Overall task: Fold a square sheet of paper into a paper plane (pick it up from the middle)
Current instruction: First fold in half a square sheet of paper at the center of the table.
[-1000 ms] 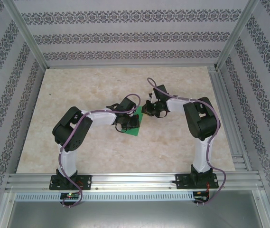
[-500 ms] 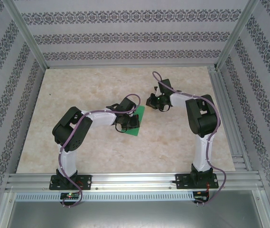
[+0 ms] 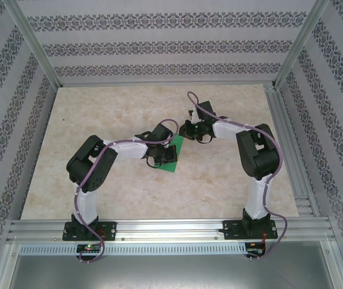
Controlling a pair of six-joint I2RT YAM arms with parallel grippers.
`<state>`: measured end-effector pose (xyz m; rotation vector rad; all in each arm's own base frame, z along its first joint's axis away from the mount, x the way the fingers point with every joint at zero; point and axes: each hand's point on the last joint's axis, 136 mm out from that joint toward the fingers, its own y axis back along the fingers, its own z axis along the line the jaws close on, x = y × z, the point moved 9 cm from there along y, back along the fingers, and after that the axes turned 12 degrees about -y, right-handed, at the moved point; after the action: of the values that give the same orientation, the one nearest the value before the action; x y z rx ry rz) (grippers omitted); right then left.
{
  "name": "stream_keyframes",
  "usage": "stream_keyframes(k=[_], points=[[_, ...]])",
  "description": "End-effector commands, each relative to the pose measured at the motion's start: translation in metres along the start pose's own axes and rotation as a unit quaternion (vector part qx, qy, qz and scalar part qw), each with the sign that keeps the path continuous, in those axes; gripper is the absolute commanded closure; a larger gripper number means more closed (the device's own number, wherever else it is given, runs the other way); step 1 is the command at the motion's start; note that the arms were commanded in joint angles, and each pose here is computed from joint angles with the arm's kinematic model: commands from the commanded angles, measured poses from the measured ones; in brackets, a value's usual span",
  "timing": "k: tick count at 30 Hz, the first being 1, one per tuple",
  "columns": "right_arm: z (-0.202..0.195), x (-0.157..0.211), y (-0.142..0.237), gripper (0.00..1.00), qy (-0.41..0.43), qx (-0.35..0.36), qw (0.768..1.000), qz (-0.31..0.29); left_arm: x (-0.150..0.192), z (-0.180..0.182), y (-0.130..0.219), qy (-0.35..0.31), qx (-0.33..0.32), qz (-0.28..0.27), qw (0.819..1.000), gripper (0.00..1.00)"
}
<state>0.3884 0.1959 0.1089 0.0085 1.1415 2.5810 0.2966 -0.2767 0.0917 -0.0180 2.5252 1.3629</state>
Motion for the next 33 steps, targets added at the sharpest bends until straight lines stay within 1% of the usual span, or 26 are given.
stream_keyframes(k=[1,4,10,16,20,25,27,30,33], points=[[-0.003,-0.002,-0.013,0.9,0.001,0.003,1.0,0.015,0.027,0.022,-0.01,0.019,-0.043,0.064,0.997,0.95],[-0.008,-0.005,-0.018,0.9,-0.003,0.013,1.0,0.015,0.028,0.022,-0.01,0.019,-0.044,0.065,0.997,0.95],[-0.021,-0.019,-0.019,0.9,-0.015,0.04,0.999,-0.004,0.028,0.022,-0.011,0.018,-0.041,0.066,0.997,0.95],[-0.027,-0.034,-0.014,0.9,-0.018,0.053,0.998,-0.026,0.029,0.021,-0.012,0.017,-0.039,0.068,0.997,0.95],[-0.024,-0.041,-0.008,0.9,-0.014,0.057,0.998,-0.038,0.029,0.02,-0.012,0.016,-0.039,0.068,0.997,0.95],[-0.004,-0.031,0.017,0.9,0.006,0.023,0.998,-0.055,0.027,0.018,-0.01,0.012,-0.039,0.063,0.997,0.95],[0.001,-0.021,0.023,0.9,0.009,0.01,0.999,-0.049,0.026,0.018,-0.009,0.011,-0.038,0.063,0.997,0.95],[0.004,-0.004,0.019,0.9,0.004,-0.011,1.0,-0.022,0.025,0.017,-0.009,0.011,-0.037,0.061,0.997,0.95],[0.004,0.01,0.007,0.9,0.003,-0.014,1.0,0.003,0.024,0.015,-0.008,0.008,-0.036,0.058,0.998,0.95]])
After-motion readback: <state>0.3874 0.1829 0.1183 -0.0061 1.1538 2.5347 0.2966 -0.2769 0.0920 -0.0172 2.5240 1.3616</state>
